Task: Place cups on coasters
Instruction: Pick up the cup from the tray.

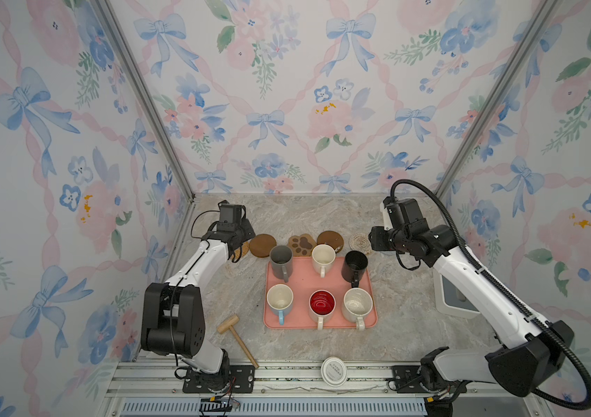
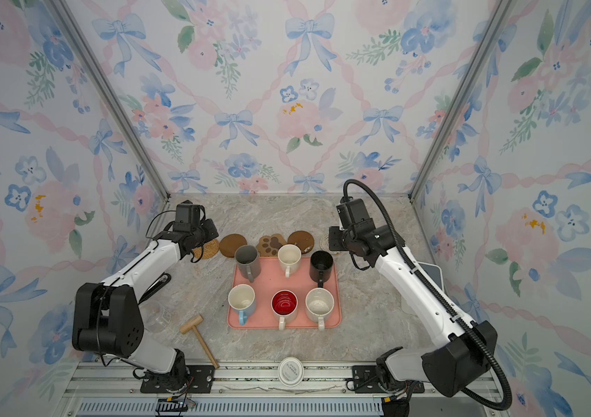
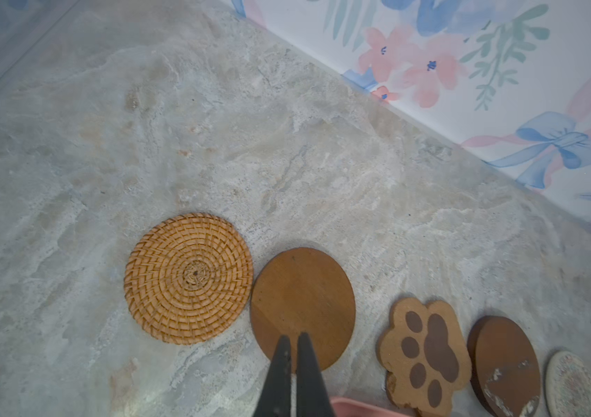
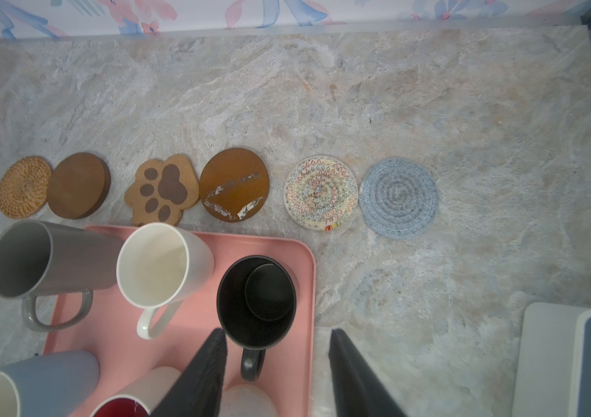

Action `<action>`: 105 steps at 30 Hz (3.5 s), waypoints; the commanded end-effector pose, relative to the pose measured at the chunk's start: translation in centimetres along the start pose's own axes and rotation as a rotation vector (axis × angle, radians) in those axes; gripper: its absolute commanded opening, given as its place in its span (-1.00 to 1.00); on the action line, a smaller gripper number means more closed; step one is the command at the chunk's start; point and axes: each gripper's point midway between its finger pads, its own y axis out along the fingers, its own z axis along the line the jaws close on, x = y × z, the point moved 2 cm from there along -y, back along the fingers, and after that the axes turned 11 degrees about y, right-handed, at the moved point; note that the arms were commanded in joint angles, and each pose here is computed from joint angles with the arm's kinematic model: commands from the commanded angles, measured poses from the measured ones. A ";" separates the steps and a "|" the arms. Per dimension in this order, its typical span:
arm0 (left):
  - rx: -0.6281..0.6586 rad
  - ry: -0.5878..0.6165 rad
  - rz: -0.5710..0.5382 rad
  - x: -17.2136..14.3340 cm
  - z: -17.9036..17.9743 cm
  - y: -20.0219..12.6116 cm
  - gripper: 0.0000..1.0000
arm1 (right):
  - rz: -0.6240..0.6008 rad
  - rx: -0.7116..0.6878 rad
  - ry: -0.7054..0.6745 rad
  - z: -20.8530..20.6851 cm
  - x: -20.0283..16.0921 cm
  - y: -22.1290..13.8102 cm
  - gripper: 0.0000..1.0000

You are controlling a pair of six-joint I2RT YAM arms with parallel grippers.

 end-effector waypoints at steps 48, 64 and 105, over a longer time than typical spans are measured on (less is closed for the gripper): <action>-0.279 0.256 -0.087 -6.4 -11.4 -10.4 0.00 | 0.375 -0.081 -0.127 1.3 -25.5 0.6 0.13; -0.266 0.253 -0.079 -6.6 -11.3 -10.0 0.00 | 0.379 -0.142 -0.062 0.5 -25.4 2.9 -0.25; -0.248 0.259 -0.093 -6.5 -10.9 -10.1 0.01 | 0.120 -0.219 0.043 -5.1 -14.3 -2.4 -1.00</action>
